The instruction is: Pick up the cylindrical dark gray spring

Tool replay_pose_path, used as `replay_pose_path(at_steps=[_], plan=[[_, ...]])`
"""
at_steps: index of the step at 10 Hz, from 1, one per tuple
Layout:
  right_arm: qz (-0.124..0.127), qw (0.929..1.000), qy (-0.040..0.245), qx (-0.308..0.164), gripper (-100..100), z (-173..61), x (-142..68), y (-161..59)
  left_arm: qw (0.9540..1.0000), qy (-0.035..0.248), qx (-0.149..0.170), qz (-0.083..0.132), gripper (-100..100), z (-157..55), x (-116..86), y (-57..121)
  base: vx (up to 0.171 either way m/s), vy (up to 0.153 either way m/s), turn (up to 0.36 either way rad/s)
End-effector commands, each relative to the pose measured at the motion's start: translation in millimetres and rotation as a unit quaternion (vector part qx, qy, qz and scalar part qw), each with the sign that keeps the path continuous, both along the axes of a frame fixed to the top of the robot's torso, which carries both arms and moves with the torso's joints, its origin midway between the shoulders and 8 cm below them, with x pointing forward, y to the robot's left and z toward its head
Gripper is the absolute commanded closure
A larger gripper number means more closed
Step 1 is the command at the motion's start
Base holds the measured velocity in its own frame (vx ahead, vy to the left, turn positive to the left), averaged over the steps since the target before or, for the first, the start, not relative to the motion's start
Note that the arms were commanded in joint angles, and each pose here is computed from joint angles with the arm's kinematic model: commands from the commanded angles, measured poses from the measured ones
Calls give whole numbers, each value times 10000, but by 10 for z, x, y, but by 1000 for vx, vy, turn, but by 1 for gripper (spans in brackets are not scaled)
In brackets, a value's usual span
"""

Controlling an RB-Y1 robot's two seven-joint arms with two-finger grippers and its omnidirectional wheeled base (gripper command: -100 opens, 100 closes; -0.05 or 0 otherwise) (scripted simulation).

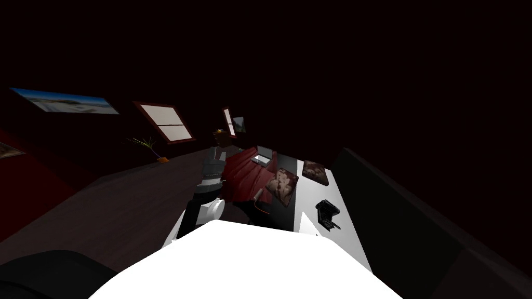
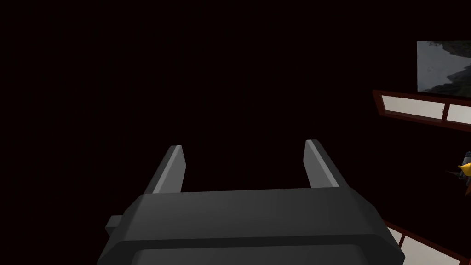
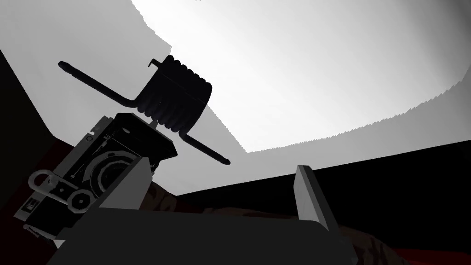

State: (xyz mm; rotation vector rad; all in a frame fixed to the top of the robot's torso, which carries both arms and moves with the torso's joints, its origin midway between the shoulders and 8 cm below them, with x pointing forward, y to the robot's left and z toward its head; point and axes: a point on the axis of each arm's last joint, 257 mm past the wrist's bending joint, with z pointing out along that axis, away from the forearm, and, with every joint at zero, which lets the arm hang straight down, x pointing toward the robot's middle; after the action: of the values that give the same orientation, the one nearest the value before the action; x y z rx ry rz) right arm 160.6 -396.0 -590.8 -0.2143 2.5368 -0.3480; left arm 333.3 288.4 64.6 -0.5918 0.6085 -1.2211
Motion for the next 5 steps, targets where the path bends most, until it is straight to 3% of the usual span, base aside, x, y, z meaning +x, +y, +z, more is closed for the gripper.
replay_pose_path(at_steps=[1, 5], plan=[[161, 9986, 345, -371, -100, -70, -270, -198, 10000, 0, 0, 0, 0, 0, 0, 0, 68, 15, 147], [531, 9878, 1046, -1020, -100, -203, -786, -556, 10000, 0, 0, 0, 0, 0, 0, 0, 71, 2, 122]])
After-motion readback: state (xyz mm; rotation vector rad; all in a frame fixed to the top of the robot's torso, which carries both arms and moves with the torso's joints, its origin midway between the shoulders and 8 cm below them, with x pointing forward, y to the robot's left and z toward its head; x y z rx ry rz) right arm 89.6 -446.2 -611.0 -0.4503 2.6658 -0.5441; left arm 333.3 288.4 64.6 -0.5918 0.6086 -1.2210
